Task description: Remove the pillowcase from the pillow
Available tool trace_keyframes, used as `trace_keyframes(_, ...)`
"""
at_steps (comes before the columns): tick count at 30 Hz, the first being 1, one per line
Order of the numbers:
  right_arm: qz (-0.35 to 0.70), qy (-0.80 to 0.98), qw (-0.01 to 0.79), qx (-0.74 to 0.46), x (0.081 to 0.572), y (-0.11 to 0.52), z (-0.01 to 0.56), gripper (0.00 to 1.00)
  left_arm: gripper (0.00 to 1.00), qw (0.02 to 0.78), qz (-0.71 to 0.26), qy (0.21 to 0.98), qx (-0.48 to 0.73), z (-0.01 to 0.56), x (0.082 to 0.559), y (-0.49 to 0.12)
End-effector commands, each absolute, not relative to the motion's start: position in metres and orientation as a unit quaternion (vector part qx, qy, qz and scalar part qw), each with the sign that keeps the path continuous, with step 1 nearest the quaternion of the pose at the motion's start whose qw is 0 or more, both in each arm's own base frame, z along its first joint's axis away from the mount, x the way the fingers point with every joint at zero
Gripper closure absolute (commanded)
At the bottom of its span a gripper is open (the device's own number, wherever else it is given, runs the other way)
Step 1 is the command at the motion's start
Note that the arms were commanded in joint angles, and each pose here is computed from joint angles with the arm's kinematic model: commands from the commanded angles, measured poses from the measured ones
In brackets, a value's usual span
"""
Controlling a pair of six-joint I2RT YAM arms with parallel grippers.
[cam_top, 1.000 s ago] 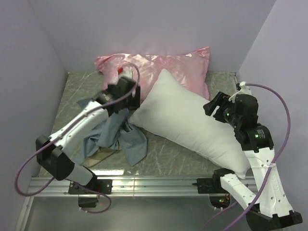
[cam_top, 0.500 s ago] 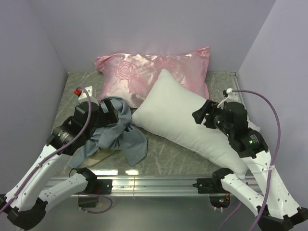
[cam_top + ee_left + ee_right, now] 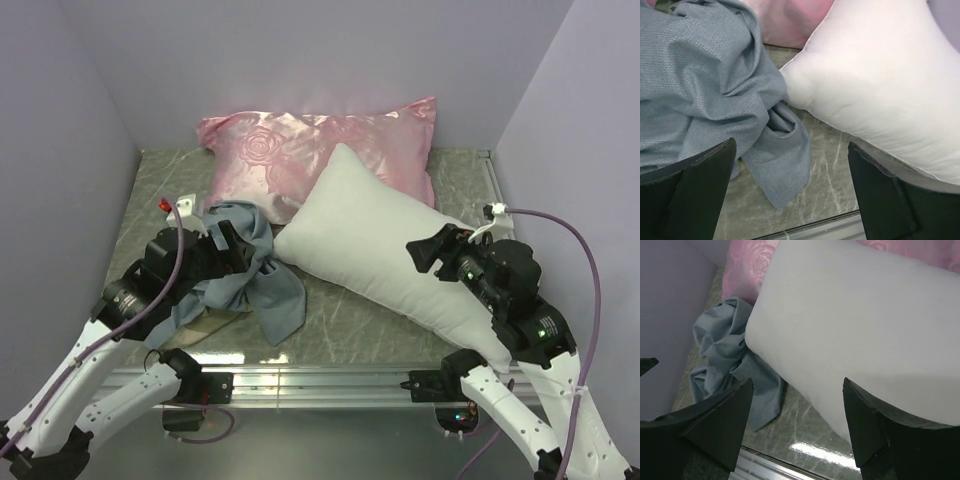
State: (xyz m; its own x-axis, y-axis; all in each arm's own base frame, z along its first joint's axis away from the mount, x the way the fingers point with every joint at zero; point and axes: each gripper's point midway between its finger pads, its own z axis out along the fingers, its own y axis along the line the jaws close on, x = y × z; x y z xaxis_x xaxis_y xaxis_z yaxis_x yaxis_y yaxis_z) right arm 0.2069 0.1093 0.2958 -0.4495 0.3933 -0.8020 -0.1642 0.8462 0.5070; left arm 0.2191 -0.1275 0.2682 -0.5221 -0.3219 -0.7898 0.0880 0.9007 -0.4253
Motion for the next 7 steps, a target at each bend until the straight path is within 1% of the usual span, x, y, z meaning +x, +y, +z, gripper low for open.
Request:
trace_keyframes(1,0.260,0.805,0.530,0.066,0.2066,0.1062,0.2949,0.21,0.01,0.517,-0.253,0.816,-0.057,0.2877,0.2186,-0.1349)
trace_keyframes(7,0.253,0.802,0.536,0.071,0.2045,0.1012,0.2920,0.19,0.00,0.533,-0.266,0.801,-0.055,0.2960,0.2173,-0.1354)
